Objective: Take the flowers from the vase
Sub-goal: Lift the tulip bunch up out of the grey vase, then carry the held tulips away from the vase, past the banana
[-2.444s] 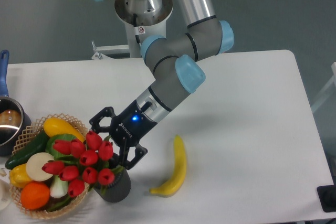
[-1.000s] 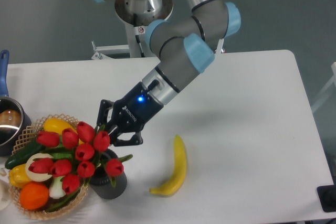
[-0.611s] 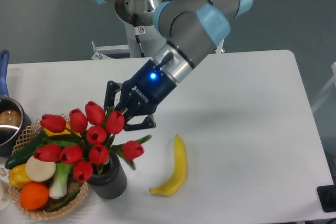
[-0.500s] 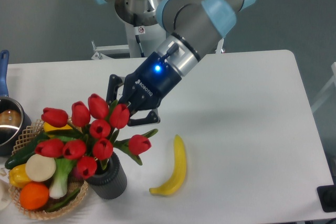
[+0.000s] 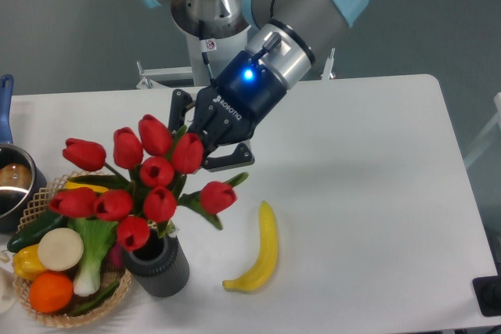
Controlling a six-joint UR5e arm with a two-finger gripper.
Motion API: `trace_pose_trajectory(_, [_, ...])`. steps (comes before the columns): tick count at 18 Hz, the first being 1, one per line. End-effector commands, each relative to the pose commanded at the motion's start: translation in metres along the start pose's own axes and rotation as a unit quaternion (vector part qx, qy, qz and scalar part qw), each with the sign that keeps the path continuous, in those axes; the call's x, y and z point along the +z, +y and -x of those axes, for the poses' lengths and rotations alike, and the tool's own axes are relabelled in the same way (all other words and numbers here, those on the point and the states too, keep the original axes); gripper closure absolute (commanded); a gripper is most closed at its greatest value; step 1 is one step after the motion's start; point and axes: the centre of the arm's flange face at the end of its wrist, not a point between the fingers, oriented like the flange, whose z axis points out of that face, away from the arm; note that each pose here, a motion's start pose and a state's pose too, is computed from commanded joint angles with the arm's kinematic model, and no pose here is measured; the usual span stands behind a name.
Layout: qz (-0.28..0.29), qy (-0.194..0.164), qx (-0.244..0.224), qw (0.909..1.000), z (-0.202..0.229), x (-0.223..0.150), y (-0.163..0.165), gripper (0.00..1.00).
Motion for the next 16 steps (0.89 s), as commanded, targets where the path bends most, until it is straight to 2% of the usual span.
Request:
trace_pose_trajectory(2, [0.0,-0.027,0.001,0.9996,0.022,-0.027,0.013,1.0])
trace_pose_trajectory(9, [0.03,-0.111,0.066,0.9911,0.094,-0.111,0.078,1.0])
trace_pose_trajectory(11, [0.102,-0.151,0.101,0.9781,0.106,-0.129,0.106,1.0])
trace_pose_trajectory(13, [0.159,-0.173,0.118,0.9646,0.113,-0.145,0.13,1.0])
trace_pose_trajectory(15, [0.203,-0.188,0.108,0.9549,0.117,-0.153,0.15,1.0])
trace_pose_trajectory(16, [0.234,-0.196,0.098,0.9472,0.118,-0.157,0.159,1.0])
